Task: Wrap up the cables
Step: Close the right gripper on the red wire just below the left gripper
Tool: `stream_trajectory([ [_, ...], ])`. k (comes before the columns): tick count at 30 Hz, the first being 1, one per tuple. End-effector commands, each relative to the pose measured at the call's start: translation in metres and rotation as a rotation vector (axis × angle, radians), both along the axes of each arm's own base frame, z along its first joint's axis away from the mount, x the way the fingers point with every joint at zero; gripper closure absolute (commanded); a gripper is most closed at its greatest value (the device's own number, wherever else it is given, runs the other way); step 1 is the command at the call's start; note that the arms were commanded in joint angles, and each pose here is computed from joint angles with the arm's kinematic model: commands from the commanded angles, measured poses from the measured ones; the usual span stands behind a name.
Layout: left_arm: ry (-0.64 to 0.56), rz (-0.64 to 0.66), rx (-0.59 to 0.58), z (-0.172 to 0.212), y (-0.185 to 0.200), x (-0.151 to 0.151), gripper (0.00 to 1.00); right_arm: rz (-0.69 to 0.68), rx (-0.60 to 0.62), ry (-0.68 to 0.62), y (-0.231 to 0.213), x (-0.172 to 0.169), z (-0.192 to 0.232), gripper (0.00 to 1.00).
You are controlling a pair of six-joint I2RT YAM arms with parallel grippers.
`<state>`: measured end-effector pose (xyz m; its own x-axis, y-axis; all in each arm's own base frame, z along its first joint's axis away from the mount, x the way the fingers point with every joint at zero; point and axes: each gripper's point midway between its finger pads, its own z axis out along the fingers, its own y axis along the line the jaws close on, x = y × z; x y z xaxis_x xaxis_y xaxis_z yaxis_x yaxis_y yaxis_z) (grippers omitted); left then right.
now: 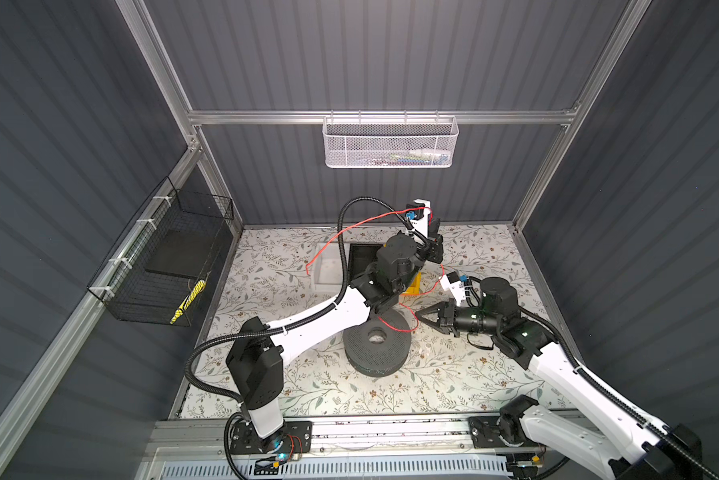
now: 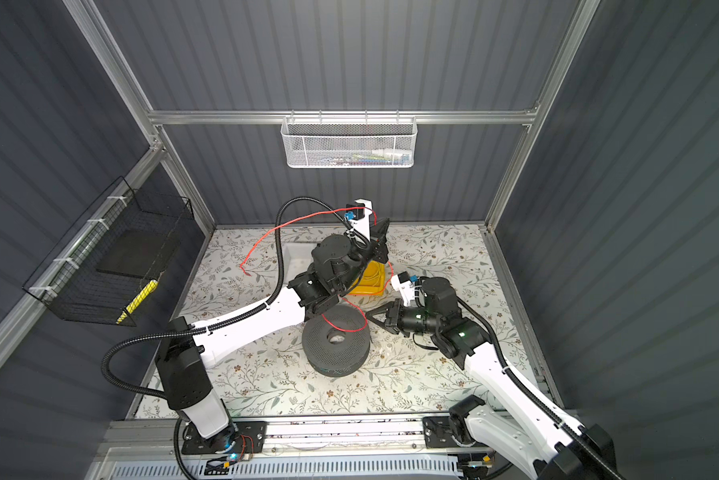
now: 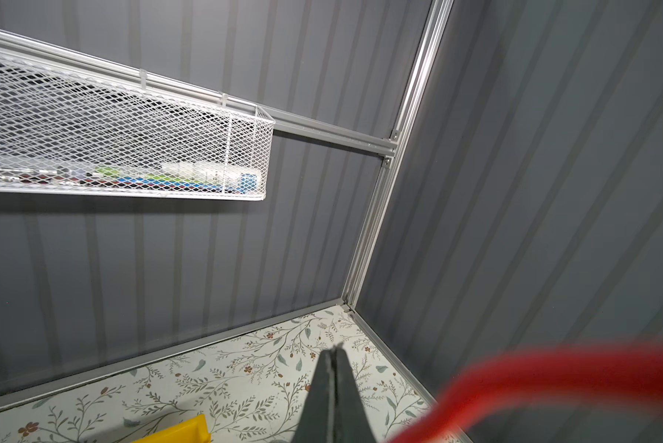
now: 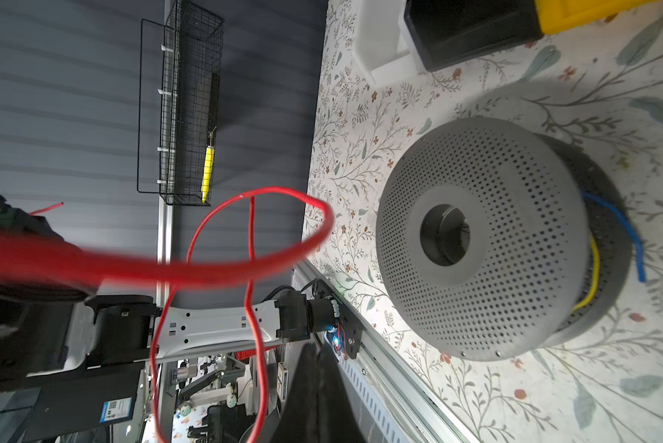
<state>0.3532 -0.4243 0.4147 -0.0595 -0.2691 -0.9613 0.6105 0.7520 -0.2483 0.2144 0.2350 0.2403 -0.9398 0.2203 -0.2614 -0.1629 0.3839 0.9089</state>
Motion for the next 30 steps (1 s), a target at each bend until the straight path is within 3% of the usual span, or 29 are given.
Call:
stream_trajectory([
  [1,-0.045,0.002,-0.036,0.029,0.013,-0.006,1.00,-0.033,0.001,-0.021,-0.007,0.004,0.004,0.90],
  [5,-0.032,-0.012,-0.042,0.024,0.010,-0.006,1.00,-0.055,0.051,-0.050,-0.005,0.012,0.024,0.56],
  [8,-0.029,-0.015,-0.044,0.022,0.008,-0.006,1.00,-0.030,0.070,-0.071,0.002,0.014,0.034,0.46],
  [11,-0.029,-0.017,-0.042,0.022,0.007,-0.005,1.00,-0.009,0.072,-0.079,0.010,0.015,0.037,0.43],
  [20,-0.029,-0.024,-0.035,0.019,0.005,-0.005,1.00,0.023,0.105,-0.065,0.031,0.022,0.035,0.48],
  [30,-0.025,-0.027,-0.034,0.015,0.004,-0.005,1.00,0.072,0.108,-0.034,0.053,0.022,0.026,0.71],
])
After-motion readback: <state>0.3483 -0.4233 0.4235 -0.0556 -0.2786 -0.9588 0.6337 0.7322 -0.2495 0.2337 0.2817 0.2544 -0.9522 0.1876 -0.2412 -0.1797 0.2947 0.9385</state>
